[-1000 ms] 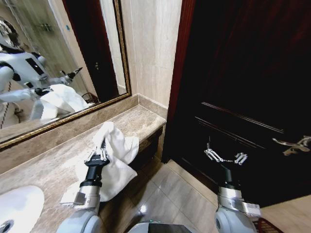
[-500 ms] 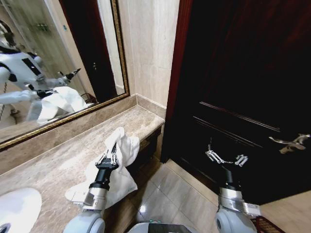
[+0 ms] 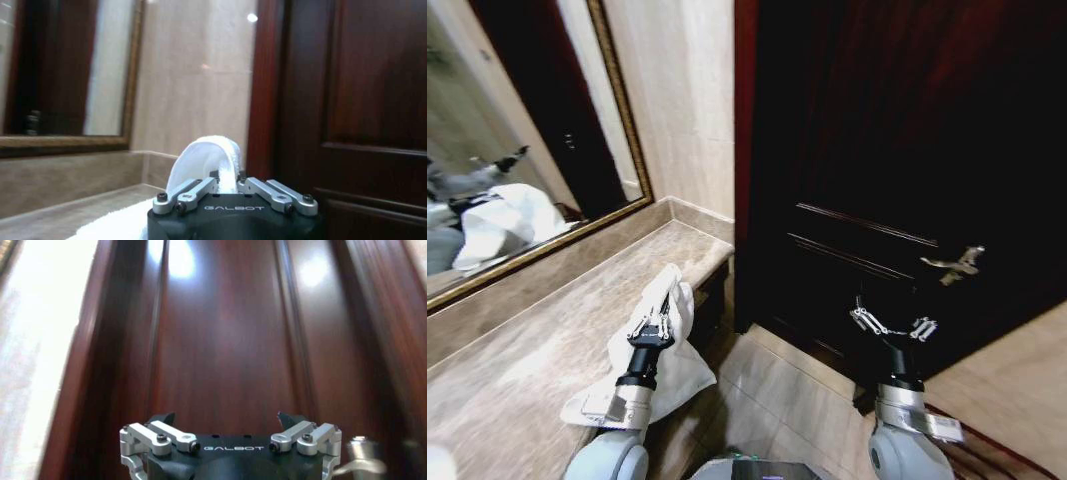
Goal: Discard the used towel into the hamper.
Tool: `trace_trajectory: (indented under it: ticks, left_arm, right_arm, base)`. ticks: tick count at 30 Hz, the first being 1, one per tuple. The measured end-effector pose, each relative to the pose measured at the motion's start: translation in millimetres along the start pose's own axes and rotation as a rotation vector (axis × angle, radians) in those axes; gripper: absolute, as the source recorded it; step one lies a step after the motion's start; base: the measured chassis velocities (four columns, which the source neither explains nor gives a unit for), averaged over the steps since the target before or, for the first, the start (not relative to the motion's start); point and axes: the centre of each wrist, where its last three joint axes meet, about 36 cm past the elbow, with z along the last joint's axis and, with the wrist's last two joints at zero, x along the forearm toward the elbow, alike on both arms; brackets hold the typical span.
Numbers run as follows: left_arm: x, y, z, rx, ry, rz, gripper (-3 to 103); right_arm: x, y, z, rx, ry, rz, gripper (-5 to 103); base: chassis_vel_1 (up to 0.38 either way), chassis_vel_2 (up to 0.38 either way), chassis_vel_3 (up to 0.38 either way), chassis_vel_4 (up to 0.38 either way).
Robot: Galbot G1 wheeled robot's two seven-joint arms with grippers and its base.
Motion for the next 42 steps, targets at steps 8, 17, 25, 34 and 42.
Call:
trace_trajectory:
  ticks: [8,17,25,34,42]
  left_arm:
    - [0.1,-4.1,5.4,0.006,0.007,0.008,6]
    - [-1.2,-4.4,7.5,0.011,0.008,0.01,6]
    - [-2.6,-1.6,6.4,0.008,0.003,0.011,6]
    - [-2.6,-1.3,7.7,0.007,0.004,0.021,6]
    - [-2.7,-1.1,7.6,0.008,0.002,0.02,6]
  right_arm:
    - [1.2,-0.4,0.5,-0.002,-0.002,0.0,100]
    - [1.9,0.0,2.1,0.007,0.001,-0.005,100]
    - [1.8,0.4,1.9,0.006,0.003,-0.005,100]
    - [3.0,1.7,2.1,0.0,0.001,0.001,100]
    - [3.9,1.4,2.5,0.001,-0.01,0.001,100]
  base:
    - [-0.122,-0.126,-0.141,-0.133]
    - [-0.118,-0.124,-0.12,-0.124]
    - [-0.127,-0.135,-0.129,-0.131]
    - [-0.12,-0.124,-0.117,-0.126]
    - [-0.123,-0.133,-0.123,-0.127]
